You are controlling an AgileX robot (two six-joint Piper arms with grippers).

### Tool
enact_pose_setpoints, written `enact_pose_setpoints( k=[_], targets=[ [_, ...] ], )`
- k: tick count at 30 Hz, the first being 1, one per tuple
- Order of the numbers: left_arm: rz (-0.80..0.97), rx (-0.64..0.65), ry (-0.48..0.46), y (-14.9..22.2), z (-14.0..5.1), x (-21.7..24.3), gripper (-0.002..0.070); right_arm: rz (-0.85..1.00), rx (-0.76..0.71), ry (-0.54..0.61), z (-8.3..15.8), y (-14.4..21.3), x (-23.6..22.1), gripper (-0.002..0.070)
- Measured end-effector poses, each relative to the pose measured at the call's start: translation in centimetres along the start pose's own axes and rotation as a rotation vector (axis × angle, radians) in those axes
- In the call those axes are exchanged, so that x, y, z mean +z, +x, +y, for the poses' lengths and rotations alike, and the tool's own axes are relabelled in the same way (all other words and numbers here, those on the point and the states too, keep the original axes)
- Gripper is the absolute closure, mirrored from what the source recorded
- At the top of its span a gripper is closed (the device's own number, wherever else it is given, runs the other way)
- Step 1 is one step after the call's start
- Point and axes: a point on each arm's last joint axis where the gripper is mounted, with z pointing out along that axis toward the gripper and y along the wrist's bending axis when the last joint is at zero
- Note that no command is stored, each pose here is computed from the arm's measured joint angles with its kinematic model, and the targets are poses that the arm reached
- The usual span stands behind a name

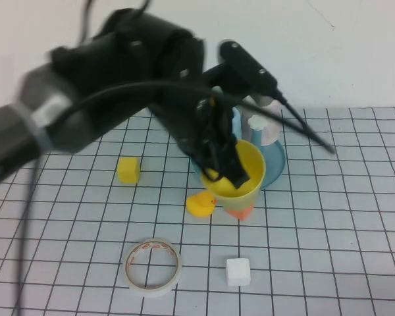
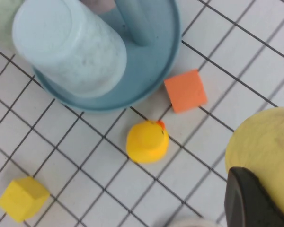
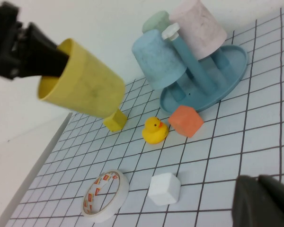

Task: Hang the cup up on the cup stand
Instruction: Adjust the cup with two arms

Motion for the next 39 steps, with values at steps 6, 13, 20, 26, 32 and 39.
enact_pose_setpoints(
  k=[6,13,20,26,32,39],
  targets=[
    [-0.093,-0.022,0.014,4.5,-1.7,-3.4,0.0669,0.0,-0.002,0.0,0.0,0.0,0.0,0.0678],
    [-0.452,-0.071,-0.073,9.2,-3.0,-6.8,0.0669,0.0,-0.001,-0.001,0.0,0.0,0.0,0.0678],
    [-0.93,-0.053,-0.244,12.0,-3.4,-6.5,0.0669,-0.006,0.022,-0.013,0.1,-0.1,0.0,0.0678],
    [-1.276,0.035,-0.524,12.3,-2.7,-5.4,0.0668,-0.062,0.191,-0.088,0.7,-0.6,-0.1,0.0678],
    [-1.307,-0.076,-0.516,12.2,-2.2,-3.6,0.0669,-0.121,0.444,-0.211,1.6,-1.5,-0.3,0.0678],
    [-1.304,-0.133,-0.473,12.2,-2.1,-2.8,0.0669,0.079,0.509,-0.258,2.6,-1.2,0.9,0.0671]
  ],
)
